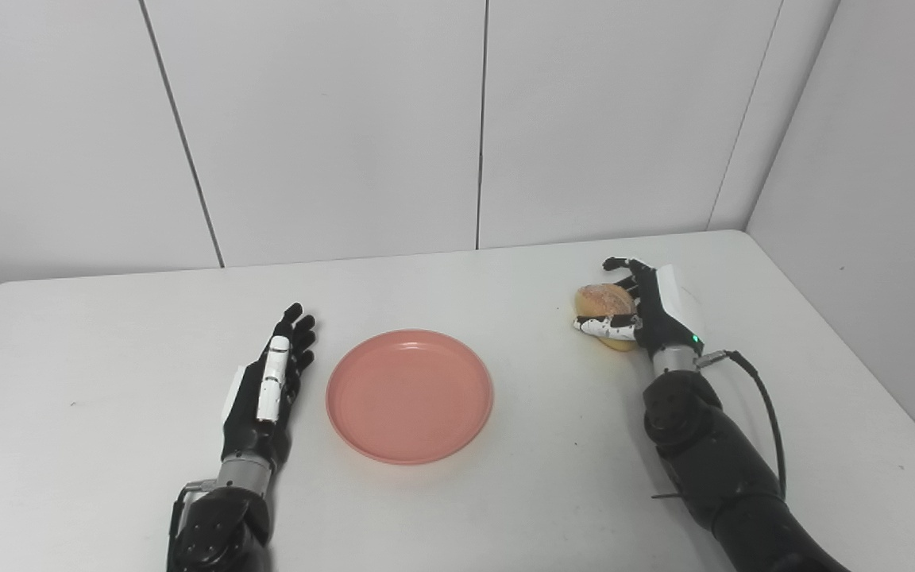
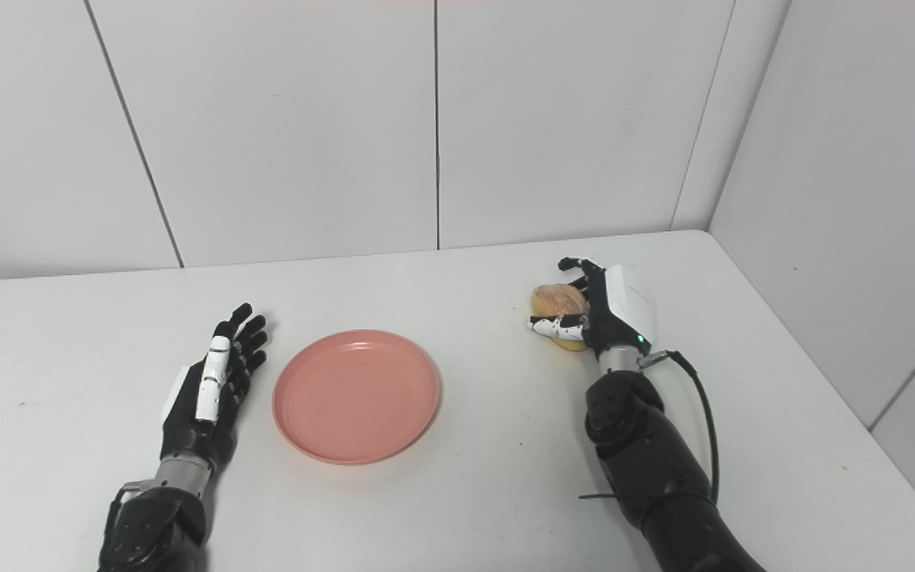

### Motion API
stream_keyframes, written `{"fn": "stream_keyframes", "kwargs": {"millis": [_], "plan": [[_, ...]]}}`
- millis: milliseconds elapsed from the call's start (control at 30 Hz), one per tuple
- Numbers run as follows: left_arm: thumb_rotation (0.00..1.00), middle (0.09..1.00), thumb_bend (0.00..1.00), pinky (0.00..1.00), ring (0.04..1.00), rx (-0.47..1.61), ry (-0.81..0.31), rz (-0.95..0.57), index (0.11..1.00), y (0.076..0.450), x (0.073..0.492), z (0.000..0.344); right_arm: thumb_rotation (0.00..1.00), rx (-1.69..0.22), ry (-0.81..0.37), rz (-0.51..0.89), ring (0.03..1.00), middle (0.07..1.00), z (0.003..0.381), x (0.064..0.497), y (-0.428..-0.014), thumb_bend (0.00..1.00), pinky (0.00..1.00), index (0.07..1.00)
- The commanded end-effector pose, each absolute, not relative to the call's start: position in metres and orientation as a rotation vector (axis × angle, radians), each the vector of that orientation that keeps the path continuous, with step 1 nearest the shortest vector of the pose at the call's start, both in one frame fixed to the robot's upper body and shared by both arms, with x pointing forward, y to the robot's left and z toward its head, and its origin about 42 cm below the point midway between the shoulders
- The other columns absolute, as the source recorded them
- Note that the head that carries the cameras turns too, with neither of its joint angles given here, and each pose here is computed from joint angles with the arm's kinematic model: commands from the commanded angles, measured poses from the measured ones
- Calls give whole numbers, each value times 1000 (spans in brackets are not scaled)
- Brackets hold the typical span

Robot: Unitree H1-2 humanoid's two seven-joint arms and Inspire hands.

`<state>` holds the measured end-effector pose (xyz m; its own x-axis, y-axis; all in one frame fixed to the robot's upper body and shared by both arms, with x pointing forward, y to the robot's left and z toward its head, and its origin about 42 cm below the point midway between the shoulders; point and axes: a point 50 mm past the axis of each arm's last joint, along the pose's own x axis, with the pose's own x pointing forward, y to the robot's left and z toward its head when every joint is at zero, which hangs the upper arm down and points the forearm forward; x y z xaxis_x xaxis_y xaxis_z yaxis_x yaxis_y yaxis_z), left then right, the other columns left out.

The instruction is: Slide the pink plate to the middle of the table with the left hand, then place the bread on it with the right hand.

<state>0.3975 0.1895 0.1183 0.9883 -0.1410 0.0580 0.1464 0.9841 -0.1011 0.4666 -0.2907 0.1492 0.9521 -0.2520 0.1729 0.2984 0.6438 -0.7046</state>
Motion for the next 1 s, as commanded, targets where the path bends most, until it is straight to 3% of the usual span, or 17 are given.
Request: {"fn": "stream_keyframes", "kwargs": {"millis": [0, 400, 867, 967], "plan": [[1000, 945, 457, 976, 961, -108, -95, -163, 935, 184, 405, 129, 0, -803, -182, -341, 514, 491, 176, 477, -290, 535, 417, 668], [1000, 924, 472, 943, 946, -87, -94, -142, 908, 166, 404, 130, 0, -668, -415, -303, 506, 490, 201, 468, -276, 538, 432, 618], [1000, 960, 534, 988, 980, -88, -102, -153, 951, 148, 407, 133, 0, -497, -492, -81, 525, 491, 226, 433, -220, 538, 465, 624], [1000, 956, 534, 983, 976, -79, -100, -149, 948, 147, 407, 133, 0, -495, -511, -47, 517, 481, 228, 425, -207, 516, 445, 526]]}}
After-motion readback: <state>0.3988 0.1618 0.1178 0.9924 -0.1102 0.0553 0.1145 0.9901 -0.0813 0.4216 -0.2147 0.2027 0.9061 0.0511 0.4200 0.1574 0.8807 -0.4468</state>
